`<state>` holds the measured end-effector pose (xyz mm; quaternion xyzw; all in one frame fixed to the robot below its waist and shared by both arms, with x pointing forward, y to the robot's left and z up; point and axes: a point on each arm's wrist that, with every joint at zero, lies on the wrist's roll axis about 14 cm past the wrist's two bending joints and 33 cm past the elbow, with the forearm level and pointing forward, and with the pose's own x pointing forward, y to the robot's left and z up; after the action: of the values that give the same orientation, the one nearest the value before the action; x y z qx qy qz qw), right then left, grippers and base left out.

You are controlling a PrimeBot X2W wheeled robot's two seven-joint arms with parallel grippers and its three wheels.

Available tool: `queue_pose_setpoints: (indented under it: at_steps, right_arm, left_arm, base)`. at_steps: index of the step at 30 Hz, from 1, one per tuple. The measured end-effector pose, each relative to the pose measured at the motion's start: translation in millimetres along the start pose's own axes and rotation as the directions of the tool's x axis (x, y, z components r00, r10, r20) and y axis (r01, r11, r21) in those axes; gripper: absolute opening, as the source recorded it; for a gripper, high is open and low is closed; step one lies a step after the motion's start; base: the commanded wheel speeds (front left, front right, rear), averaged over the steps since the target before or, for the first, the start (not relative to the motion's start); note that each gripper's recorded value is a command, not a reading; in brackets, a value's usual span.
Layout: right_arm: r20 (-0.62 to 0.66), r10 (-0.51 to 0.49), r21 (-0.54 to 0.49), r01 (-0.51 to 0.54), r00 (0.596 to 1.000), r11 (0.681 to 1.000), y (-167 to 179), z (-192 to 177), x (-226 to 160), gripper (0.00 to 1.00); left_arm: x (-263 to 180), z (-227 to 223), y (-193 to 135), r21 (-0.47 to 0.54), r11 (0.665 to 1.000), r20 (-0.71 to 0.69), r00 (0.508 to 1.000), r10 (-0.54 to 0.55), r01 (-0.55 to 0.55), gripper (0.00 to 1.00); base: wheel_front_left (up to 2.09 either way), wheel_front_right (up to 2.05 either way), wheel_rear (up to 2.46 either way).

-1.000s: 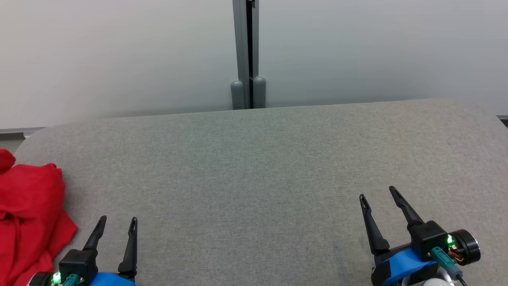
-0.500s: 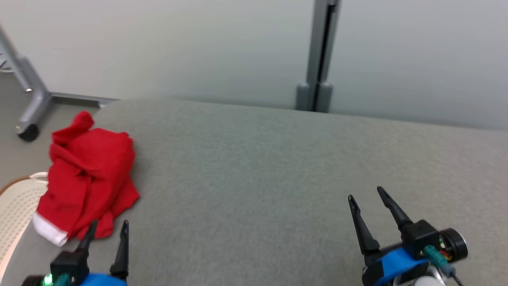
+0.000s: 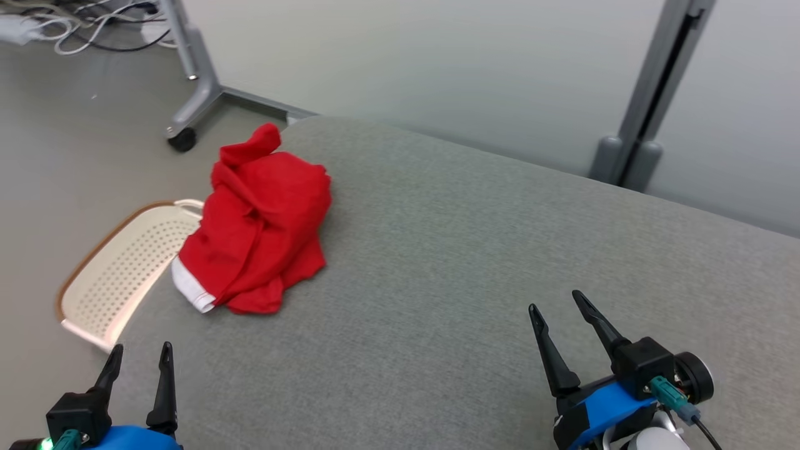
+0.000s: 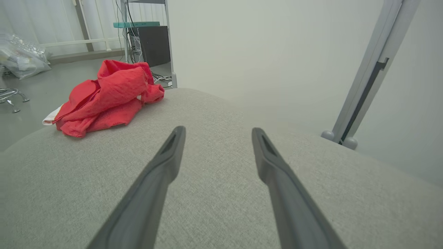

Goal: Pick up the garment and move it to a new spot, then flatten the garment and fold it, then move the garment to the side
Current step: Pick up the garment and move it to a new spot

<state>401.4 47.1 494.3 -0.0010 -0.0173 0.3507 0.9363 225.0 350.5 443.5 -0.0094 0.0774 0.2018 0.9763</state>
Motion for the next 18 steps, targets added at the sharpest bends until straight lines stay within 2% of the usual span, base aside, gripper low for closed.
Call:
queue_pose_setpoints:
  at_steps: [5, 10, 12, 18]
  right_arm:
    - [-0.005, 0.067, 0.017, -0.067, 0.998, 0.998, 19.8, -3.9, 14.9, 1.00]
    - [-0.018, 0.091, 0.031, -0.091, 0.996, 0.995, 26.1, -11.1, 19.8, 1.00]
    - [-0.018, 0.092, 0.034, -0.091, 0.996, 0.995, 24.8, -12.5, 22.1, 1.00]
    - [-0.050, 0.062, 0.029, -0.061, 0.997, 0.998, 7.7, -30.8, 24.0, 1.00]
  left_arm:
    - [-13.0, -3.9, 19.0, -0.008, 0.998, -0.011, 0.998, 0.067, -0.067, 1.00]
    - [-13.5, -5.5, 24.3, -0.026, 0.995, -0.022, 0.995, 0.094, -0.094, 1.00]
    - [-6.6, -6.0, 16.5, -0.058, 0.996, -0.030, 0.997, 0.073, -0.075, 1.00]
    - [36.0, 10.7, 9.0, -0.069, 0.997, -0.026, 0.999, 0.025, -0.027, 1.00]
  base:
    - [0.00, 0.00, 0.00]
    - [0.00, 0.00, 0.00]
    - [0.00, 0.00, 0.00]
    - [0.00, 0.00, 0.00]
